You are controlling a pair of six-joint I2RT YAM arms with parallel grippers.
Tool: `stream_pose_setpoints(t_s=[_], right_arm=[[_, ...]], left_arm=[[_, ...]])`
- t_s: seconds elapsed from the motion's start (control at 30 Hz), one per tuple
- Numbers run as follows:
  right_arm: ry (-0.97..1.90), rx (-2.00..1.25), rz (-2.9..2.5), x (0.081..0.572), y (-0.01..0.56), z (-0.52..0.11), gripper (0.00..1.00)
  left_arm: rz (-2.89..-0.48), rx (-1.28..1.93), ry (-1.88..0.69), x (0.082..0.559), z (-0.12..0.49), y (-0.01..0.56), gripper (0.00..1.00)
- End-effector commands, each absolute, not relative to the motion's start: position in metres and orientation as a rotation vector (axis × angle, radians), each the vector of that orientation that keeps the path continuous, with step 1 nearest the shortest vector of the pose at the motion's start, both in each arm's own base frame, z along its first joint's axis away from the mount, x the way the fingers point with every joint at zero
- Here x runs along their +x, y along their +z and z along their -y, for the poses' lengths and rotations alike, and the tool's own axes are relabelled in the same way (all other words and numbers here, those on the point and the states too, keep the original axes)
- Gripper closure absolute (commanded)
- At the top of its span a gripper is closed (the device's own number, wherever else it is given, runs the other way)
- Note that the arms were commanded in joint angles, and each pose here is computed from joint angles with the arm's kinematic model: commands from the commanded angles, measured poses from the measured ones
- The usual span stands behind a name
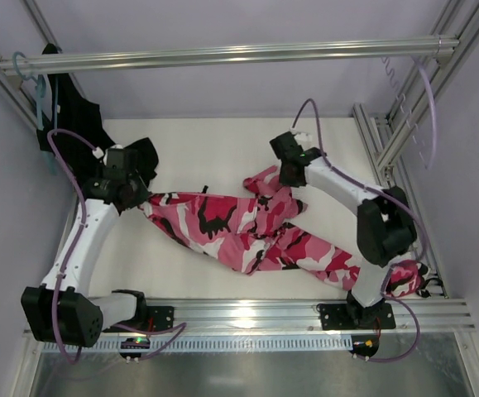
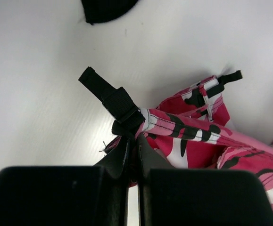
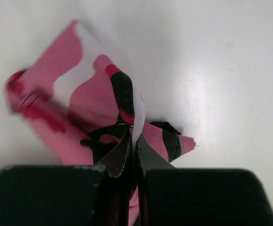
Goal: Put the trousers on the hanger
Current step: Fold the trousers
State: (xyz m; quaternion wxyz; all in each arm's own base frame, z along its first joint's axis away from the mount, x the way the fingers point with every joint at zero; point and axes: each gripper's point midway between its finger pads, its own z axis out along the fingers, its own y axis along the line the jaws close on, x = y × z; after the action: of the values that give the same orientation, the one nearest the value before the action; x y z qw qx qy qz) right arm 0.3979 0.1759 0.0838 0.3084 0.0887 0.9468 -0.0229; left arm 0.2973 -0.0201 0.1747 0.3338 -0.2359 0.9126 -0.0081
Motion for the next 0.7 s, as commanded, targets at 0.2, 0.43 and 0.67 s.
stream_pose_setpoints(t_s=[0.2,0.43,0.67], right_arm=[[-0.274,0.606,-2.096,0.313,0.256,-0.026,0.96],[-0.368,0.734,-1.983,0.256,0.289,0.032,0.96],[-0.124,0.492,-2.129,0.279,0.283,-0.016,0.96]], left_arm=[[-2.079,-0.778,0.122,0.289,-0.043,0.273,1.00],[-1.985,-0.832,0.131,0.275,-0.057,0.306,1.00],[-1.903,-0.813,0.077,0.263,-0.053,0.331,1.00]])
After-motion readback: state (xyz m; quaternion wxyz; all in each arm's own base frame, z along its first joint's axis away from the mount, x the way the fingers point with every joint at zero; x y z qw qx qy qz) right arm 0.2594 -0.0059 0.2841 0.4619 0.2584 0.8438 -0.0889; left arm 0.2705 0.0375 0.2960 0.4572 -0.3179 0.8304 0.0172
